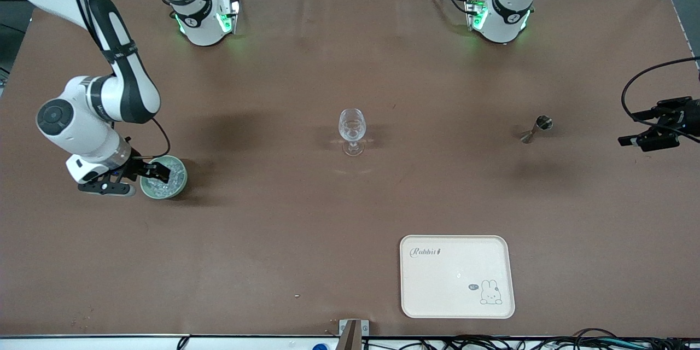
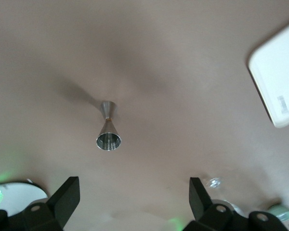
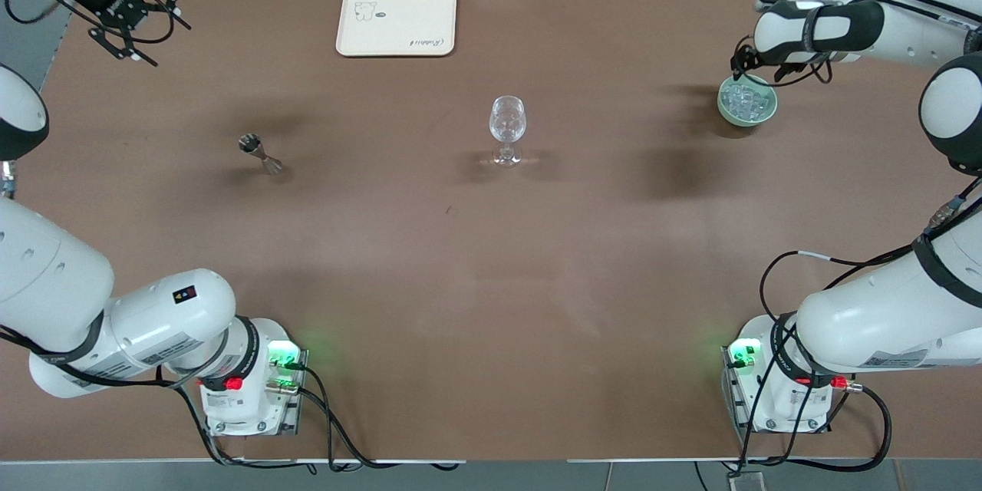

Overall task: Pour wine and add ice with both arms
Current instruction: 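Reach the right gripper into the green bowl and grasp an ice cube, then lift the ice with the right gripper while the left gripper grasps the jigger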

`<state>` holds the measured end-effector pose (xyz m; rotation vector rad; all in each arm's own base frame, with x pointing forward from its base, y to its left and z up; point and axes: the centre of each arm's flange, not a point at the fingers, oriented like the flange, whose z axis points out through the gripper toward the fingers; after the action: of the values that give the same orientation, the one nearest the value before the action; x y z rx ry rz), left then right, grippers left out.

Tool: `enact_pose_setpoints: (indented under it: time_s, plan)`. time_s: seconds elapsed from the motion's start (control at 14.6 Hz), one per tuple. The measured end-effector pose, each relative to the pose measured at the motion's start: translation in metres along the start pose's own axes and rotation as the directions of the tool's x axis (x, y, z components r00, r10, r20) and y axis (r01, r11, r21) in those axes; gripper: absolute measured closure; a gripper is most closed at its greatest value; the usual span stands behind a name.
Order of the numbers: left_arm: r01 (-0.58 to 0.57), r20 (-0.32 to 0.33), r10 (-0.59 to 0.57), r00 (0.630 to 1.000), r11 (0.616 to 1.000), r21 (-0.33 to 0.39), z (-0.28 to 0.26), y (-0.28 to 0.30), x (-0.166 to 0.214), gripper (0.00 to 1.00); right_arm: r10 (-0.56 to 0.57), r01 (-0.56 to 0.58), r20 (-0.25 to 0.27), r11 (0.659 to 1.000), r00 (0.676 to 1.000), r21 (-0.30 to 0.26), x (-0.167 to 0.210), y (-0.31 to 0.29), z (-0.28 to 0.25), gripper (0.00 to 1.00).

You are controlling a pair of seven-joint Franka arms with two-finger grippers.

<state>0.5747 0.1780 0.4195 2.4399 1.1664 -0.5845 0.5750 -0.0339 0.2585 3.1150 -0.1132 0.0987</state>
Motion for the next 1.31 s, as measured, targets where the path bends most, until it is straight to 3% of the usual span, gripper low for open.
enact_pose_setpoints:
  time_s: [0.27,0.41,0.55,0.82,1.31]
  plan:
    - [0.209,0.141,-0.2,0.97,0.977,-0.052,0.041,-0.026,0.048,0.0,-0.006,0.006,0.01,1.0,1.0,0.0,-0.009,-0.003,0.015,0.15]
    - [0.299,0.224,-0.271,0.936,0.949,-0.1,0.054,-0.067,0.079,0.0,-0.007,0.007,0.018,1.0,1.0,-0.001,-0.012,-0.004,0.021,0.35]
    - [0.354,0.28,-0.31,0.909,0.927,-0.122,0.065,-0.1,0.096,0.0,-0.008,0.008,0.024,1.0,1.0,-0.001,-0.013,-0.004,0.024,0.38]
    - [0.378,0.335,-0.317,0.887,0.917,-0.132,0.084,-0.1,0.096,0.0,-0.008,0.008,0.036,1.0,0.999,-0.001,-0.017,-0.004,0.029,0.41]
    - [0.399,0.345,-0.338,0.876,0.908,-0.124,0.136,-0.119,0.099,0.0,-0.006,0.006,0.045,1.0,0.999,-0.002,-0.019,-0.002,0.033,0.48]
